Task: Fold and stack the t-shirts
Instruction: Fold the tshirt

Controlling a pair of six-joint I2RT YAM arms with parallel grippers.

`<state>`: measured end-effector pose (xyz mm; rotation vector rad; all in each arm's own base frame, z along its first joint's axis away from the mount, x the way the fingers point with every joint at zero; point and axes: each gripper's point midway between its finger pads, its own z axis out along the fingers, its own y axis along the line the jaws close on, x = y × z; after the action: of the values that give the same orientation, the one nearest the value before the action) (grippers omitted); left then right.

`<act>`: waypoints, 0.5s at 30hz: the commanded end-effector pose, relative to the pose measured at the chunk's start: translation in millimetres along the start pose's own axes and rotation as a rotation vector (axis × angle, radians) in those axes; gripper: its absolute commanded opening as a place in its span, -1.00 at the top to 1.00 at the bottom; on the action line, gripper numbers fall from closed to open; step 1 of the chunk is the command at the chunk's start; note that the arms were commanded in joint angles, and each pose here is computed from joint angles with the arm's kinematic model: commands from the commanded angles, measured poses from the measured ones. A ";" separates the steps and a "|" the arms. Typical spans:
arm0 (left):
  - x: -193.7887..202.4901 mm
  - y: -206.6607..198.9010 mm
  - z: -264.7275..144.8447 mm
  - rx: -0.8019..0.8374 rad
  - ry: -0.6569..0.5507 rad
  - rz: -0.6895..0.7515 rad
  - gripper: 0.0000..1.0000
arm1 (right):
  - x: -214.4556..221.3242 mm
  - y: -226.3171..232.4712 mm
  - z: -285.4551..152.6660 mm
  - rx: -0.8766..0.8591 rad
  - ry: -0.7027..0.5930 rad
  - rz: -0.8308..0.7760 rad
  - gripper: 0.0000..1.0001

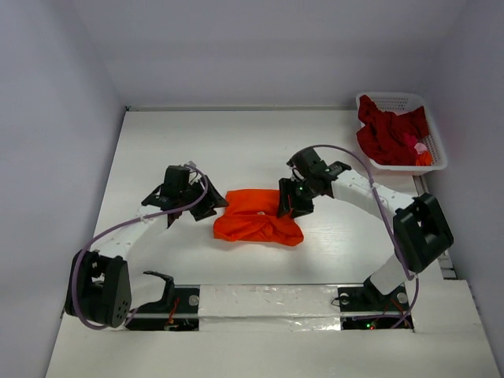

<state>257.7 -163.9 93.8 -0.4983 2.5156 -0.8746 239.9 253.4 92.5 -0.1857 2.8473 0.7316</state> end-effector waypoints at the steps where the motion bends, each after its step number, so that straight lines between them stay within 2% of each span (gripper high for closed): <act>1: 9.8 1.4 2.7 0.023 0.034 0.025 -0.02 | -6.5 17.0 -1.0 -0.056 -0.029 -0.050 -0.16; 7: 23.2 12.1 10.7 -0.010 0.081 0.022 0.11 | 1.7 21.5 8.2 -0.060 -0.002 -0.064 -0.14; 10: 27.4 11.8 13.9 -0.008 0.098 0.022 0.29 | 5.4 22.7 12.7 -0.062 0.013 -0.067 0.01; 11: 27.2 12.3 14.8 -0.011 0.098 0.020 0.34 | 5.8 23.1 13.3 -0.066 0.014 -0.065 0.10; 14: 34.6 10.1 17.1 -0.011 0.120 0.034 0.53 | 8.7 25.2 13.4 -0.067 0.016 -0.064 0.60; 15: 35.1 10.2 16.5 -0.012 0.121 0.032 0.62 | 12.7 27.4 13.5 -0.069 0.023 -0.068 0.87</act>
<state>237.2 -174.8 64.0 -0.4617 2.6345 -0.8775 227.4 272.9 86.8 -0.2701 2.8575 0.7795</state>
